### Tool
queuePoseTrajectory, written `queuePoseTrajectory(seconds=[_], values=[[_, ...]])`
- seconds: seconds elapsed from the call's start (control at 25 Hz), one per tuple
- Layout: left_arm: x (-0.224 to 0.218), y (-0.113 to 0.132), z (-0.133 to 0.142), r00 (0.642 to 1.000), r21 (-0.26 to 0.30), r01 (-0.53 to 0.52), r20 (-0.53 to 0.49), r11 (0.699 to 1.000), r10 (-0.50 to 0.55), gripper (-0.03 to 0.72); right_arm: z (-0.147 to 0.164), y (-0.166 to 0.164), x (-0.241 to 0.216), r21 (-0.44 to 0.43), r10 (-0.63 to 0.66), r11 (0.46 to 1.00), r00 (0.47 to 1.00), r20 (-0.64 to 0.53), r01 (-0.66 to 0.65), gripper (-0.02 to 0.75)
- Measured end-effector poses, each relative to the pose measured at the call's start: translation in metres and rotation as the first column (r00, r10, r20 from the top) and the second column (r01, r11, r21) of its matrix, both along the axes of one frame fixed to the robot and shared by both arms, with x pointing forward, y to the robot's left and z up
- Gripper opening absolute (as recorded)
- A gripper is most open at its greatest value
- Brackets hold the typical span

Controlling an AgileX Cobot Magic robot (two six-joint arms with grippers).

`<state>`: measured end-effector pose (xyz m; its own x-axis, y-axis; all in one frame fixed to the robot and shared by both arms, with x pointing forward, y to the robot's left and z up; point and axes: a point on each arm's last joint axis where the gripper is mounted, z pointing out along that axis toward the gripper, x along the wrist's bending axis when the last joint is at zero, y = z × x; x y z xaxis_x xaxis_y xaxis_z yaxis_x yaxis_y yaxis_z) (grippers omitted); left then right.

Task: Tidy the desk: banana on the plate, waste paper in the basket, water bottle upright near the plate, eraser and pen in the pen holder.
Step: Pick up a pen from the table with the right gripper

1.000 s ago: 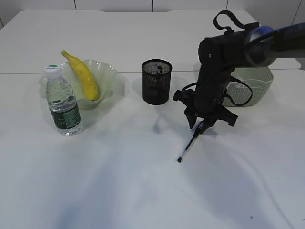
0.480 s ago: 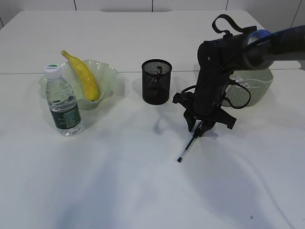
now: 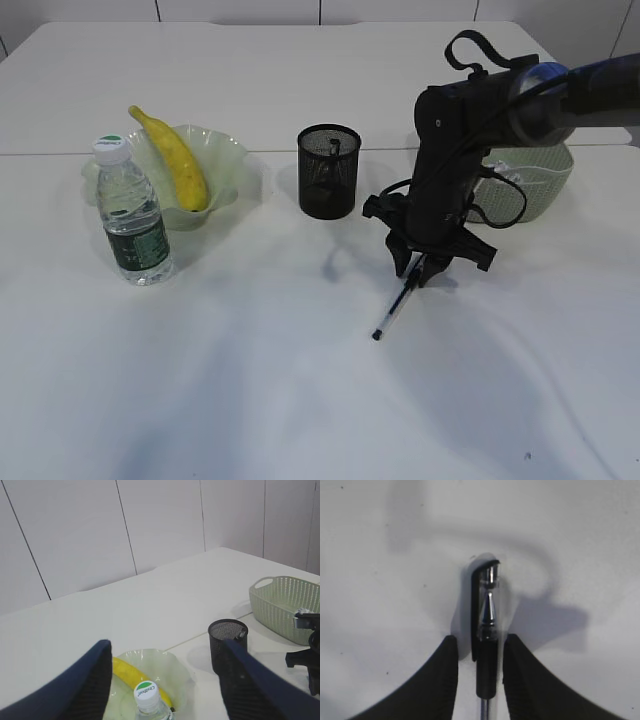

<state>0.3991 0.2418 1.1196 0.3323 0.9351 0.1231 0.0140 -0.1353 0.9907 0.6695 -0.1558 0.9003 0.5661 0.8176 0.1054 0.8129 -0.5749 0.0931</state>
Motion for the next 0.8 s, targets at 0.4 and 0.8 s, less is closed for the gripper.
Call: queuePoseTrajectory(seconds=[0.4,0.8], values=[[0.0000,0.0000,0.0000,1.000,0.000,0.000,0.000,1.000,0.000,0.475,-0.0003,-0.0006,-0.0018,-0.007,0.000,1.000,1.000,-0.020,0.000,0.232],[0.0000,0.0000,0.0000,1.000,0.000,0.000,0.000,1.000,0.000,0.475,-0.0005,-0.0014,-0.0040,-0.015,-0.001,1.000,0.999,-0.045,0.000,0.233]])
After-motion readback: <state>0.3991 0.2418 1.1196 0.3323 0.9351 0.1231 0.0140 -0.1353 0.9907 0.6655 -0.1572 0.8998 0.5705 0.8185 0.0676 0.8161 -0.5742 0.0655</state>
